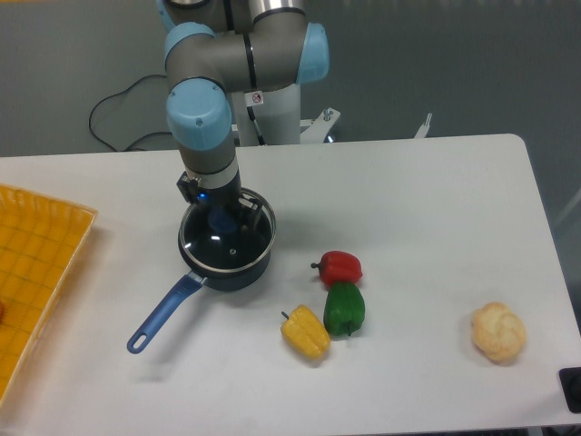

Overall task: Open the lid
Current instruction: 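Lift the glass lid up off the saucepan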

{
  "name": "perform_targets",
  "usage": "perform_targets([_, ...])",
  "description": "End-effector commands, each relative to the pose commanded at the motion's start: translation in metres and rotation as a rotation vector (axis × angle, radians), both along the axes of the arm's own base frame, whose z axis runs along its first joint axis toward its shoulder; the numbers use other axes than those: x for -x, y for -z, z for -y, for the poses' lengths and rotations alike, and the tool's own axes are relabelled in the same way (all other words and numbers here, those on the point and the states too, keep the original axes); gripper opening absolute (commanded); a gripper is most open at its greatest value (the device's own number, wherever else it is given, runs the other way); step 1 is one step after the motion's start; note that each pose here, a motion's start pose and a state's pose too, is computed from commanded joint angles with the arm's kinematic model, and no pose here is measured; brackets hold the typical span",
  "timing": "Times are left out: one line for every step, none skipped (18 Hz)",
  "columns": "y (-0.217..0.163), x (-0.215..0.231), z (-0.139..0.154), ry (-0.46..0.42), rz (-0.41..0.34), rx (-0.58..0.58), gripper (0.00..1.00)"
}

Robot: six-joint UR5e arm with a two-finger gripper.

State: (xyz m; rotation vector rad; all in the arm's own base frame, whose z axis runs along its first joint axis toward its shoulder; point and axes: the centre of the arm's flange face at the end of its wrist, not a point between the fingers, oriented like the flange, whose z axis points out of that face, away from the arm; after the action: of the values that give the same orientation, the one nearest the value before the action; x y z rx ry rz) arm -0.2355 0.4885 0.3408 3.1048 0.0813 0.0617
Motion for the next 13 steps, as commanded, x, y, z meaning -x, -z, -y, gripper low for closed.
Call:
perform_targets([-0.002, 0.005, 0.003, -0.006, -0.002, -0.005, 0.43])
perform_targets([-0.003, 0.011, 0.007, -0.003, -0.001, -0.008, 0.43])
perform_targets([-0.005, 0.015, 0.009, 0.006, -0.001, -0.014, 0.43])
perform_targets([-0.006, 0.023, 0.012, 0.001, 0.001, -0.021, 0.43])
perform_targets([-0.01, 0.032, 0.014, -0.009, 0.007, -0.037, 0.43])
perform_targets([-0.014, 0.042, 0.016, -0.017, 0.013, -0.057, 0.43])
perform_targets([-0.018, 0.054, 0.019, -0.025, 0.017, -0.073, 0.43])
perform_targets([-0.022, 0.062, 0.022, -0.028, 0.014, -0.083, 0.43])
perform_targets([-0.025, 0.072, 0.026, -0.032, 0.009, -0.087, 0.43])
perform_targets([-0.025, 0.081, 0.031, -0.04, 0.007, -0.087, 0.43])
perform_targets([-0.027, 0.091, 0.036, -0.041, 0.004, -0.091, 0.43])
perform_targets([-0.029, 0.101, 0.041, -0.037, 0.004, -0.091, 0.43])
perform_targets([-0.029, 0.112, 0.047, -0.033, 0.011, -0.086, 0.43])
